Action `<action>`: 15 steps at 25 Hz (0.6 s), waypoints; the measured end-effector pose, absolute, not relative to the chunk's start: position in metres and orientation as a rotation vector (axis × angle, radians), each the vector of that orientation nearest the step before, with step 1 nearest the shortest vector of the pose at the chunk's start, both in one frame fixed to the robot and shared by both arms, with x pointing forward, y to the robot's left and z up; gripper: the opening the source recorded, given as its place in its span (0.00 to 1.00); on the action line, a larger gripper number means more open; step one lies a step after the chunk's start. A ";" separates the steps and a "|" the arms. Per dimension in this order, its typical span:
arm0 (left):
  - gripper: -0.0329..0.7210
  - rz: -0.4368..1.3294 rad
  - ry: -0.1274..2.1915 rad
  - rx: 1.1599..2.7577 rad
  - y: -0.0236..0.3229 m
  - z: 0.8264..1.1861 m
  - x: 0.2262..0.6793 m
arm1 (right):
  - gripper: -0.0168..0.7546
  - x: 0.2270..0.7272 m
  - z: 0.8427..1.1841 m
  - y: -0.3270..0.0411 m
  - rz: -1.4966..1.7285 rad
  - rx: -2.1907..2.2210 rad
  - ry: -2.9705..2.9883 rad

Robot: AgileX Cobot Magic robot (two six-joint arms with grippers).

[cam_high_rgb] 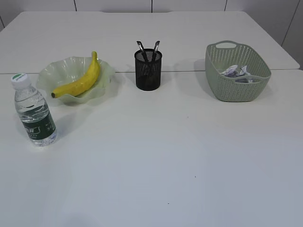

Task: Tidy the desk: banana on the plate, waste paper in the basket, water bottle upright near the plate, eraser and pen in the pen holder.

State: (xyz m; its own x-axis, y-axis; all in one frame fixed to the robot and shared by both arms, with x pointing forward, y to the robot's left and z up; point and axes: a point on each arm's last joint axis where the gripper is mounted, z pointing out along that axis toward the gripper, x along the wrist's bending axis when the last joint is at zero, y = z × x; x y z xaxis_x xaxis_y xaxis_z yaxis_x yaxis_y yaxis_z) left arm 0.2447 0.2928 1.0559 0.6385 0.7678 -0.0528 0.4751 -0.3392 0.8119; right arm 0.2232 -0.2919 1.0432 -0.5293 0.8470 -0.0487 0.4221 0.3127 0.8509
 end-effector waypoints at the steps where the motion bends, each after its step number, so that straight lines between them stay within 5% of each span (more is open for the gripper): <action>1: 0.78 0.439 0.964 1.987 0.294 1.056 0.243 | 0.67 0.223 1.043 -0.292 1.131 1.120 2.088; 15: 0.78 0.475 0.920 1.901 0.304 1.056 0.231 | 0.67 0.222 1.044 -0.289 1.159 1.081 2.114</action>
State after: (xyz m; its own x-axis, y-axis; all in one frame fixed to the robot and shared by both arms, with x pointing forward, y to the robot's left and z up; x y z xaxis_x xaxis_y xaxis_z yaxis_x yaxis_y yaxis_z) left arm 0.2306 0.3043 1.0559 0.6431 0.7640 -0.0518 0.4001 -0.2776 0.8734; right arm 0.2217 -0.2888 1.0439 -0.5636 0.8247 -0.0464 0.4042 0.3243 0.8553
